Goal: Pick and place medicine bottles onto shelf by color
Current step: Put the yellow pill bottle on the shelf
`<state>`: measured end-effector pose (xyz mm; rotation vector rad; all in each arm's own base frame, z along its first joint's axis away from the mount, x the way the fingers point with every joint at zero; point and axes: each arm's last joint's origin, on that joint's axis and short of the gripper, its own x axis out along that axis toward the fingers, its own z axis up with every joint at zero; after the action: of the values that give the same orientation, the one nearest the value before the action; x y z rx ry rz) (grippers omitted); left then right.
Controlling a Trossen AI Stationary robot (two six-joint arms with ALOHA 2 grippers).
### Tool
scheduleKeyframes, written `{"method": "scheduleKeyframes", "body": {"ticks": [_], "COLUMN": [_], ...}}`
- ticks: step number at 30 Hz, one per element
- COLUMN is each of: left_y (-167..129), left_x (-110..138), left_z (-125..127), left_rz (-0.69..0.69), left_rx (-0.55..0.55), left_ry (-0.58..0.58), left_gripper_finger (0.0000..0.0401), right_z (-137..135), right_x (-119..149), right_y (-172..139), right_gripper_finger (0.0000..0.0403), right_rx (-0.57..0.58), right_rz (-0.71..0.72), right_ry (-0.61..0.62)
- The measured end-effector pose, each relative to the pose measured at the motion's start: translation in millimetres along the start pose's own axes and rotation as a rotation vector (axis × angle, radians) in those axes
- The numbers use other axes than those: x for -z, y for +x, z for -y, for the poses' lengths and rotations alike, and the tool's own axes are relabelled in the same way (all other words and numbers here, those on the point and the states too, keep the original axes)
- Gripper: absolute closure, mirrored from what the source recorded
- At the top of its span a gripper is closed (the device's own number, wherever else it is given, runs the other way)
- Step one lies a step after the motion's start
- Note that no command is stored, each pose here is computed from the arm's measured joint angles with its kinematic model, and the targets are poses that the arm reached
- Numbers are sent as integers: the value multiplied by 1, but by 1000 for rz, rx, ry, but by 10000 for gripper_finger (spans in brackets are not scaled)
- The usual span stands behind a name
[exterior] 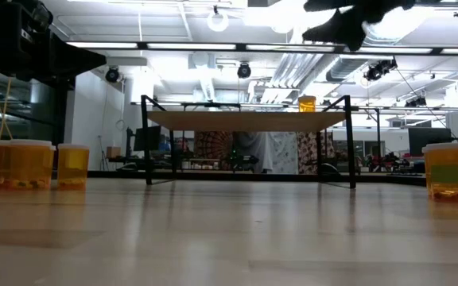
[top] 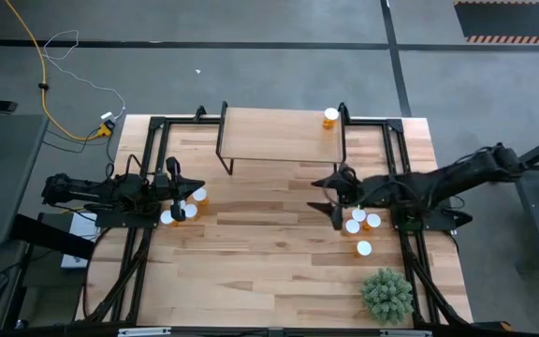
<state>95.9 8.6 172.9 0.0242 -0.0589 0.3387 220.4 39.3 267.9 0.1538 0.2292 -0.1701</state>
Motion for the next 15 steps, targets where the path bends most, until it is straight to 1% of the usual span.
{"method": "scheduleKeyframes", "body": {"ticks": [3,6,10,12,15], "left_y": [0,0,-1,-1,0], "left_x": [-2,-5,-11,-14,-20], "left_z": [0,-1,-1,-2,-3], "left_rz": [24,48,113,121,113], "left_rx": [-8,-14,-27,-37,-62], "left_ry": [-34,-44,-68,-73,-121], "left_gripper_finger": [400,400,400,398,378], "right_z": [6,11,13,13,13], "right_x": [18,24,27,27,27], "right_y": [5,4,3,3,3], "right_gripper_finger": [114,114,114,114,114], "right_rx": [-10,-10,-6,-7,-1], "right_rz": [116,191,207,206,211], "right_ry": [-3,22,17,3,-11]}}
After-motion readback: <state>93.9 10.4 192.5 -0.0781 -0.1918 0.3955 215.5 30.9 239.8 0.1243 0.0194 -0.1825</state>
